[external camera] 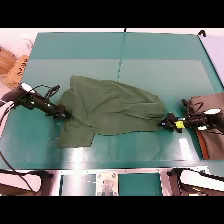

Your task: Fold the shirts.

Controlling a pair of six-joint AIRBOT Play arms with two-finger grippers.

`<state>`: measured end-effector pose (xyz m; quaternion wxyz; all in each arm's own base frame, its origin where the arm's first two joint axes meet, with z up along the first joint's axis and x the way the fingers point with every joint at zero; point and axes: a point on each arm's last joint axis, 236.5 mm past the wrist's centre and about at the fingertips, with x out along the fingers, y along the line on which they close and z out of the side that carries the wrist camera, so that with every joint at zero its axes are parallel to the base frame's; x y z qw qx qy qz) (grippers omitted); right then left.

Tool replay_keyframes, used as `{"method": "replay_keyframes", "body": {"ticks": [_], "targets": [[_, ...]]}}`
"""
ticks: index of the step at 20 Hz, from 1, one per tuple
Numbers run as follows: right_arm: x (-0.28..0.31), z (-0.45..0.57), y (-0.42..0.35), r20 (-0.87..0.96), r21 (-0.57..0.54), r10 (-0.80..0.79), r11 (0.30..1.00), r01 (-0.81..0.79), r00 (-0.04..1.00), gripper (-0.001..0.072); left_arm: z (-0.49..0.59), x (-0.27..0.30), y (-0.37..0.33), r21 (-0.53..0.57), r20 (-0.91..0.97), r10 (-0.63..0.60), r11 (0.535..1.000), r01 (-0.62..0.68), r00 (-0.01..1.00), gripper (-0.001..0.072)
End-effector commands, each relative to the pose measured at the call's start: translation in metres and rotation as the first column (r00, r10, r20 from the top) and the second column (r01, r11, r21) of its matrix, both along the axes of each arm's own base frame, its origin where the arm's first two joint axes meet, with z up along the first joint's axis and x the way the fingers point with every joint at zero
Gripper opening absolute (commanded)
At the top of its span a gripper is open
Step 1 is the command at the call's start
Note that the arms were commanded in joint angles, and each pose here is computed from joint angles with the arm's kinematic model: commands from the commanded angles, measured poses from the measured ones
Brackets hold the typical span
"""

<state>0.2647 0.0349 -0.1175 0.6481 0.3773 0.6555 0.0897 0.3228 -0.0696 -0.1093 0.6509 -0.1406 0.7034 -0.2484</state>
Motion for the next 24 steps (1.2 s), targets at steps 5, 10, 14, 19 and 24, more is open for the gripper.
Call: {"method": "replay_keyframes", "body": {"ticks": [5, 10, 14, 19, 24], "targets": [[0.079, 0.121, 0.011, 0.332, 0.015, 0.045, 0.998, -0.053, 0.942, 0.0015, 0.140, 0.052, 0.003, 0.025, 0.349, 0.007, 1.000, -0.017, 0.937, 0.0023], [0.104, 0.362, 0.002, 0.784, -0.173, 0.101, 0.983, 0.059, 0.612, 0.0015, 0.392, 0.045, 0.003, 0.059, 0.857, 0.008, 0.992, -0.114, 0.516, 0.0023], [0.045, 0.549, 0.006, 0.963, -0.226, 0.174, 0.936, 0.269, 0.205, 0.0015, 0.608, -0.067, -0.007, 0.012, 0.994, -0.033, 0.981, -0.194, -0.103, 0.0023], [-0.046, 0.671, 0.021, 0.944, -0.196, 0.298, 0.851, 0.488, -0.139, 0.0015, 0.715, -0.200, -0.014, -0.020, 0.869, -0.110, 0.967, -0.256, -0.482, 0.0023], [-0.057, 0.668, 0.009, 0.944, -0.206, 0.313, 0.800, 0.563, -0.099, 0.0015, 0.707, -0.192, -0.006, -0.026, 0.890, -0.109, 0.958, -0.287, -0.443, 0.0023]]}}
